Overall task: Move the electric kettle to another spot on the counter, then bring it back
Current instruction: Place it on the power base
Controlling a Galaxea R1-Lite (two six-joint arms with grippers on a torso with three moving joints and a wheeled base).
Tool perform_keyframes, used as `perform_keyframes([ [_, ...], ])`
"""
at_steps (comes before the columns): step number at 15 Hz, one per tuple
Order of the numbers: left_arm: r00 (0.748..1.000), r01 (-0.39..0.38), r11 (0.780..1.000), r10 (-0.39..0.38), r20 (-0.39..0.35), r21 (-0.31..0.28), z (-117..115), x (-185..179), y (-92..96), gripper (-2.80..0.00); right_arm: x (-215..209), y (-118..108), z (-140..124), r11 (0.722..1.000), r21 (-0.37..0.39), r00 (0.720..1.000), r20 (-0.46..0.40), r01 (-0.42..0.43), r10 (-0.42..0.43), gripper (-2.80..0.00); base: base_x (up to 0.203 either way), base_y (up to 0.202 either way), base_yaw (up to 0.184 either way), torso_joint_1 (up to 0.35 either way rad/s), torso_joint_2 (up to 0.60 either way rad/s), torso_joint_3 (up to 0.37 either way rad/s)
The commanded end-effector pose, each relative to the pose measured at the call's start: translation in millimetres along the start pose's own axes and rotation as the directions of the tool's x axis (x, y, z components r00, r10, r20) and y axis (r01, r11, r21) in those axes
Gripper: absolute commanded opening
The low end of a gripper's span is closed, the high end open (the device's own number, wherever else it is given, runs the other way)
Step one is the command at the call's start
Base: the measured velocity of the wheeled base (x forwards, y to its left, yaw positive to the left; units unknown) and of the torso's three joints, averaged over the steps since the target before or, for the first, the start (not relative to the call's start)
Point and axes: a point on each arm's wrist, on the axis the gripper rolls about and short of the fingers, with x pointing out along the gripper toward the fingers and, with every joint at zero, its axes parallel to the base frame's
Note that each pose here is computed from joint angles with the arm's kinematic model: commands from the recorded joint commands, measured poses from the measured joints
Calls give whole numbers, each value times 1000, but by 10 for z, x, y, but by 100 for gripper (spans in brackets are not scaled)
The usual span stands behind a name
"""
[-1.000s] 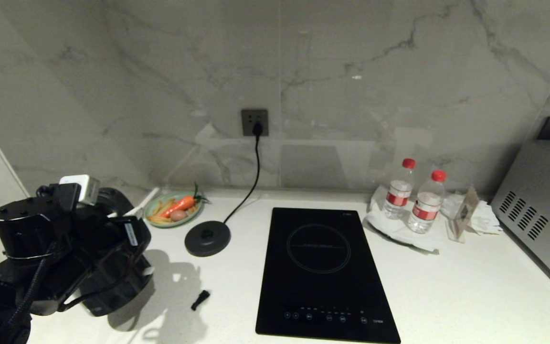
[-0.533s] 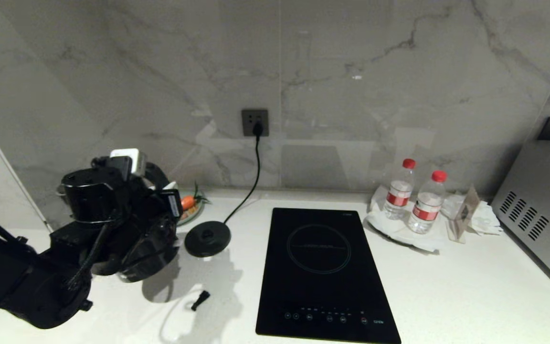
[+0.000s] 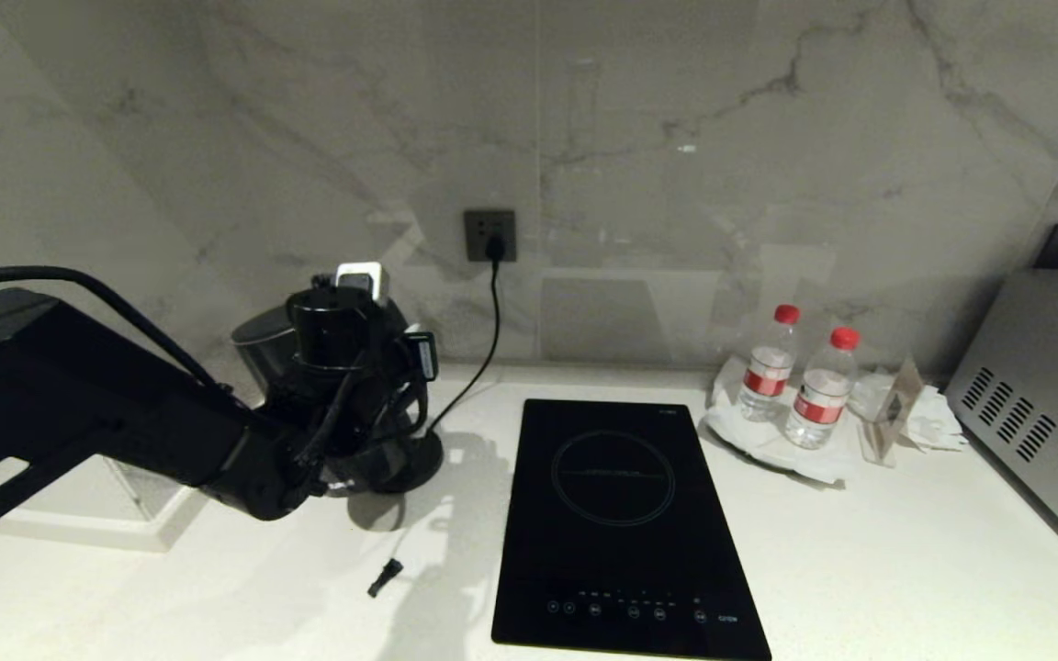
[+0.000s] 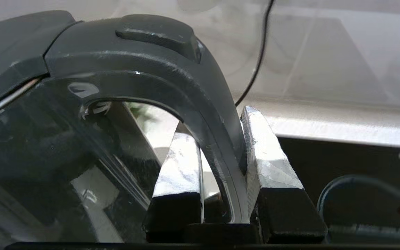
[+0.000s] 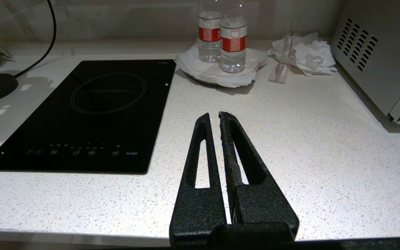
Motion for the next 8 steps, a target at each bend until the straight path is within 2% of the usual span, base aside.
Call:
perform_keyframes([
  [1,1000,2,1000,-1,-25,13,-198,198,-143,-280,0,0,0,1000,0,1000,0,0,0,-280,0,0,0,0,0,0],
  [5,1000,-11,1000,12,-18,15,-326,425,-387,-280,0,0,0,1000,0,1000,0,0,0,-280,0,0,0,0,0,0],
  [8,999,-19,1000,20,-25,21,-423,608,-503,-280,0,0,0,1000,0,1000,0,0,0,-280,0,0,0,0,0,0],
])
